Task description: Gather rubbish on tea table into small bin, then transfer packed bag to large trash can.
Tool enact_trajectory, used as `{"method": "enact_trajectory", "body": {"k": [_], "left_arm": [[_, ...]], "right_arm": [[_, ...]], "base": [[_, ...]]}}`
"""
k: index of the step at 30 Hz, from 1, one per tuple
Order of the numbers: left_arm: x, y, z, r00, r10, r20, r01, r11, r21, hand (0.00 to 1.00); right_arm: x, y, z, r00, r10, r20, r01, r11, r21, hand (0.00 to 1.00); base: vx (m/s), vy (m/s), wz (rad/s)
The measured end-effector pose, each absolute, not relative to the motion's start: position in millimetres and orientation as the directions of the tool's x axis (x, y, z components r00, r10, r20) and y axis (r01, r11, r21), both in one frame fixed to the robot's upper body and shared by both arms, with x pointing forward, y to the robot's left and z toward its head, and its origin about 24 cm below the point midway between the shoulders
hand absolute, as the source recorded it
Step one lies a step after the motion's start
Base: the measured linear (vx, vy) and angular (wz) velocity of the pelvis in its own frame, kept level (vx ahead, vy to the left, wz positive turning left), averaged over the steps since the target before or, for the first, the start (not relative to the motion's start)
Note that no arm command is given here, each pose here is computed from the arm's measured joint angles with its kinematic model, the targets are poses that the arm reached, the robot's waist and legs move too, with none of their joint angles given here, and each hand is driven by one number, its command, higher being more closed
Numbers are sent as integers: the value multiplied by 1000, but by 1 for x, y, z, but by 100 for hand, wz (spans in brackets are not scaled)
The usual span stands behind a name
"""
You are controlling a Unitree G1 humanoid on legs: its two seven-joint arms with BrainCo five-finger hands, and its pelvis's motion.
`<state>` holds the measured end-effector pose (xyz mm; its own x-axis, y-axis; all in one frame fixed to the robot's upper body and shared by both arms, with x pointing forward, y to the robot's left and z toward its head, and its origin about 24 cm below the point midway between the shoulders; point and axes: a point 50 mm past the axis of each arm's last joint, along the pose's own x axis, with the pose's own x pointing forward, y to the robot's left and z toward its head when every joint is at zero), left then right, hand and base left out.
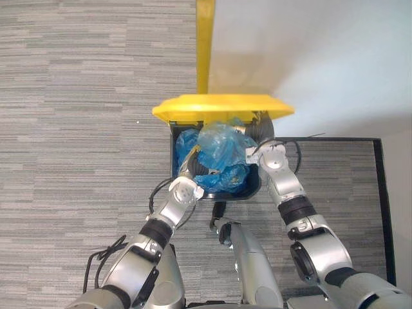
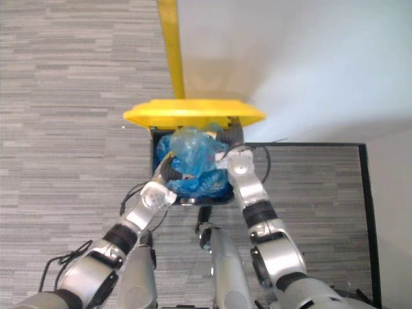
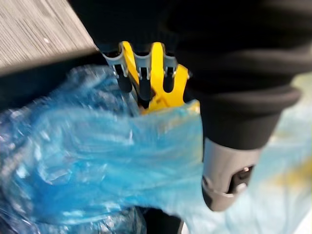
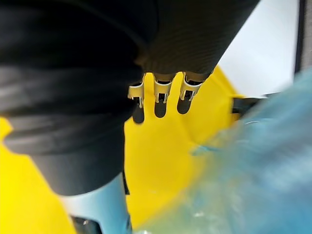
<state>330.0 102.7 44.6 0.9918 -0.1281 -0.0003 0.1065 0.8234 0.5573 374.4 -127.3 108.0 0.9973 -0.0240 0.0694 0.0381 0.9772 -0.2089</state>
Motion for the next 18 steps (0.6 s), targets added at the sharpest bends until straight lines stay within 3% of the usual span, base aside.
{"method": "enact_trajectory", "body": {"k": [5,10,14,18], "left_arm": [[301,138,25,999,-46,-20,50,872,486,0],[267,185,-11,982,115,-153,-31,886,463,0],[243,212,-51,918,212,-334,-39,888,458,0],[203,231,-93,791,299,-533,-42,897,440,0]], "right_arm": [[360,-152,62,994,-70,-83,42,955,-295,0],[351,-165,40,983,-83,-162,21,936,-351,0],[345,-168,27,974,-85,-211,3,932,-361,0],[334,-166,11,962,-85,-259,-12,936,-351,0]], "base": [[54,18,13],[73,25,1],[25,25,-2],[-41,57,-21]]}}
